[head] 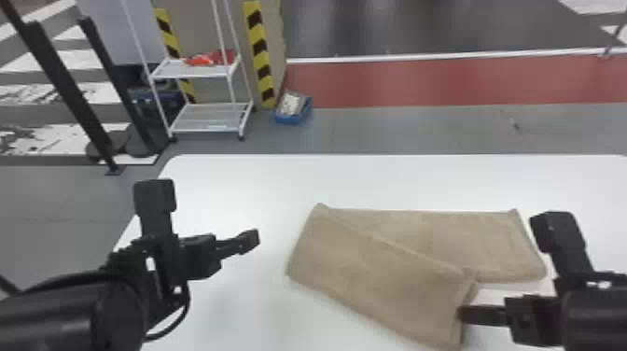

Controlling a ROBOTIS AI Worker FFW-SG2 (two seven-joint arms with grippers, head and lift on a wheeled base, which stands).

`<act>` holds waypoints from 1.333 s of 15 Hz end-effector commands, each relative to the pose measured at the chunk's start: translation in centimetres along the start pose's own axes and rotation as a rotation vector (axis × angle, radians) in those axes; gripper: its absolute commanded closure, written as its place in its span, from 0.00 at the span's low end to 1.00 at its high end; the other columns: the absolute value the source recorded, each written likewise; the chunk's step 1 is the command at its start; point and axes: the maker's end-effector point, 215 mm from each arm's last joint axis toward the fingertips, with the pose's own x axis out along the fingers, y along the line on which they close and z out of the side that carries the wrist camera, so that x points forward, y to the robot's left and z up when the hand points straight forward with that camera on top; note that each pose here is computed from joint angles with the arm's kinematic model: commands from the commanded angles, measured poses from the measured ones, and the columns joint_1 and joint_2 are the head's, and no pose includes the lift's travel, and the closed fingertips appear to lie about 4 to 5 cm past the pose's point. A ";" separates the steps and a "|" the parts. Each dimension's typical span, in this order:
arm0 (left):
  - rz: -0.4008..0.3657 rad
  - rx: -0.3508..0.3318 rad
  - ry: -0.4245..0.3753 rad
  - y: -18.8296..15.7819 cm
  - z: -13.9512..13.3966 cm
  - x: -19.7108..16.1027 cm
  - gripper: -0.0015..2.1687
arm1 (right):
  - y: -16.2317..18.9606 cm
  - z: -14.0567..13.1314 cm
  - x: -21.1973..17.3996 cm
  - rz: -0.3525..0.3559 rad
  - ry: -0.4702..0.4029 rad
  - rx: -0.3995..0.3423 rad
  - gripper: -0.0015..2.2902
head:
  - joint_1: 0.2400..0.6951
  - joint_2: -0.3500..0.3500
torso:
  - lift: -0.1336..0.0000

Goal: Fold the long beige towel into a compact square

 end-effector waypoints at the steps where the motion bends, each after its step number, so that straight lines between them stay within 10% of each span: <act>1: -0.004 -0.007 -0.005 -0.2 0.1 0.1 0.04 | 0.9 0.6 -0.3 0.042 -0.026 0.011 0.66 | 1.00 0.68 | 0.07; 7: -0.001 -0.007 -0.009 0.0 0.2 -0.2 0.04 | 2.2 12.6 -4.6 0.094 -0.234 -0.048 0.66 | 1.00 0.69 | 0.07; 10: -0.003 -0.013 -0.013 0.2 0.2 -0.3 0.04 | 1.8 9.8 -1.3 0.151 -0.137 0.017 0.66 | 1.00 0.69 | 0.07; 20: 0.001 -0.020 -0.017 0.6 0.7 -0.3 0.04 | 5.6 22.1 -9.3 0.400 -0.578 -0.367 0.66 | 1.00 0.72 | 0.07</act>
